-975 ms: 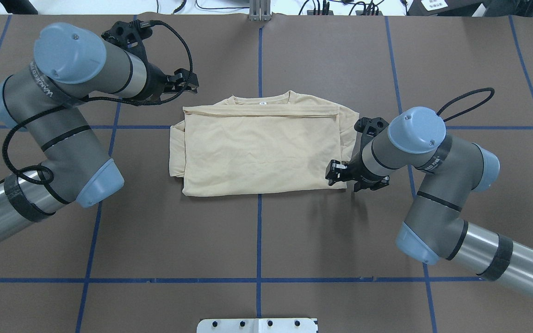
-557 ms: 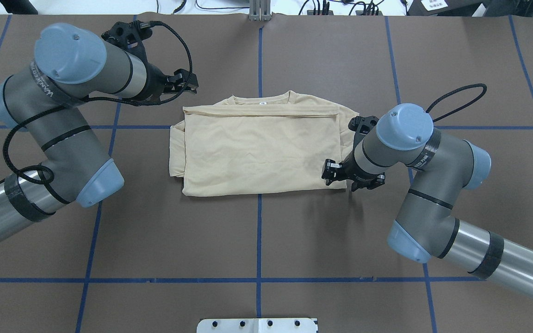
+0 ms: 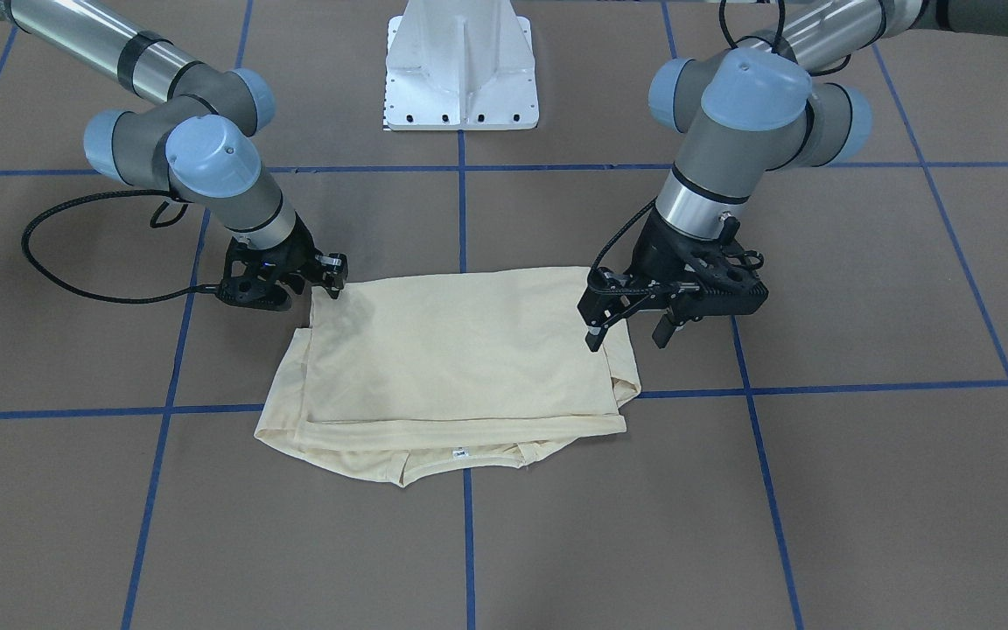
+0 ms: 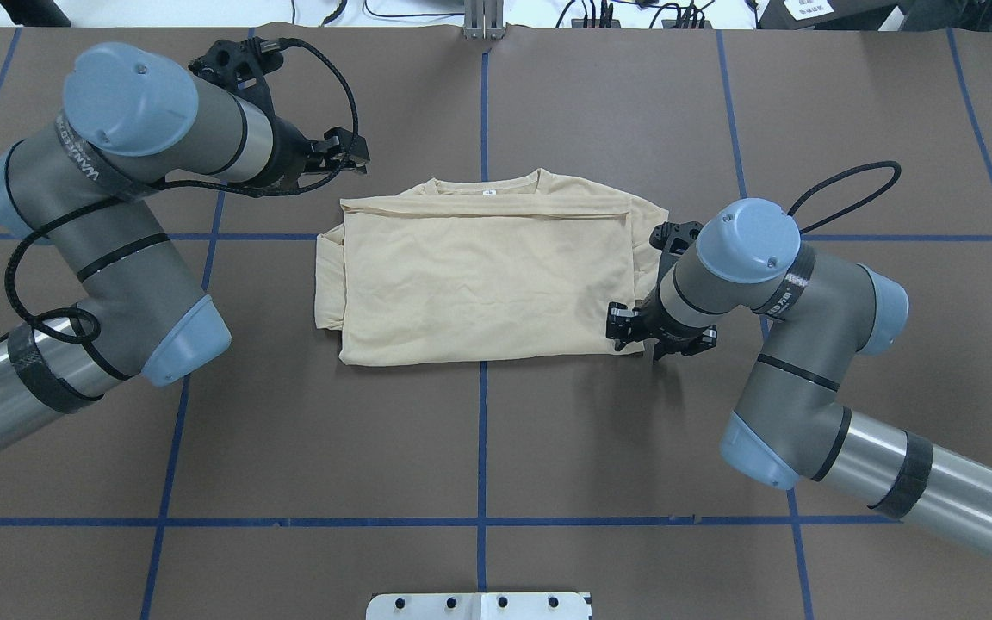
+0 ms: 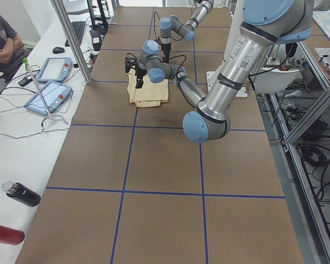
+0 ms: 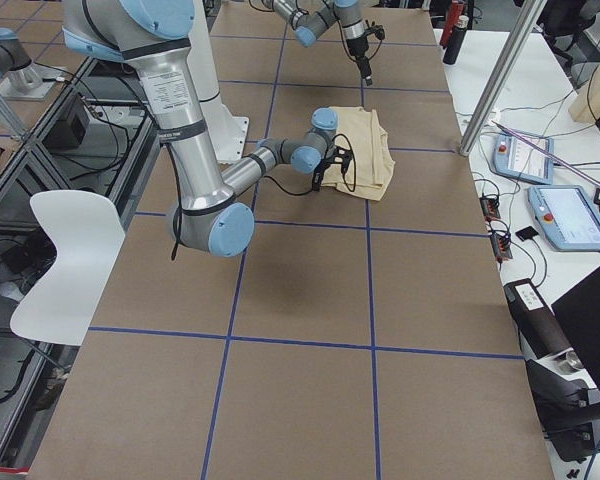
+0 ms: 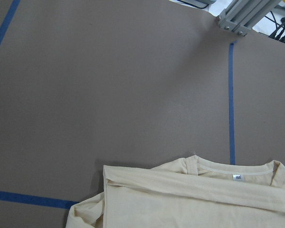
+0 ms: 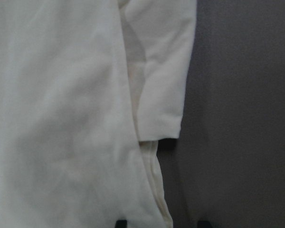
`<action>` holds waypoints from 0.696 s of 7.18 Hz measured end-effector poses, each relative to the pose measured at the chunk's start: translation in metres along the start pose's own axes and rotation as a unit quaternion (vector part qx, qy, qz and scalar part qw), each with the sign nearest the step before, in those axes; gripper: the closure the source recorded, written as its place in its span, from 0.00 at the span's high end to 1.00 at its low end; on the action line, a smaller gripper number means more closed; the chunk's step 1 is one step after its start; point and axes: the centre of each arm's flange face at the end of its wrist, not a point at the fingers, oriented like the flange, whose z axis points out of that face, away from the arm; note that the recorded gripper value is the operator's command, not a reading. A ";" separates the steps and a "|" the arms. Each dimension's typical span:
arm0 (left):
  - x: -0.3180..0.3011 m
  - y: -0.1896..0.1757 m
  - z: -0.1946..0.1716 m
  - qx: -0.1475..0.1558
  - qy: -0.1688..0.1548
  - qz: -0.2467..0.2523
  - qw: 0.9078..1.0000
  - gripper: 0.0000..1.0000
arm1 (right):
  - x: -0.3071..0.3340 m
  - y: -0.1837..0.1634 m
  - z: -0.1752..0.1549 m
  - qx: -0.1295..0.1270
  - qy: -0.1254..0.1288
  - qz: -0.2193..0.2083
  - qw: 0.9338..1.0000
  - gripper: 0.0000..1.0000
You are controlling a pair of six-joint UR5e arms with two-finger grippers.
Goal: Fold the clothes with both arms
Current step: 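Drag the shirt with the right gripper toward the robot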
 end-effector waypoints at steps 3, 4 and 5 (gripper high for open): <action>-0.001 0.000 0.001 0.000 -0.002 0.000 1.000 0.95 | -0.003 0.002 -0.004 -0.001 -0.004 -0.001 1.000 0.00; -0.003 0.000 0.002 -0.001 -0.003 -0.001 1.000 0.95 | -0.003 0.002 -0.005 -0.001 -0.005 -0.002 1.000 0.00; -0.005 0.000 0.002 -0.001 -0.004 -0.001 1.000 0.95 | -0.004 0.002 -0.008 0.000 -0.008 -0.002 1.000 0.00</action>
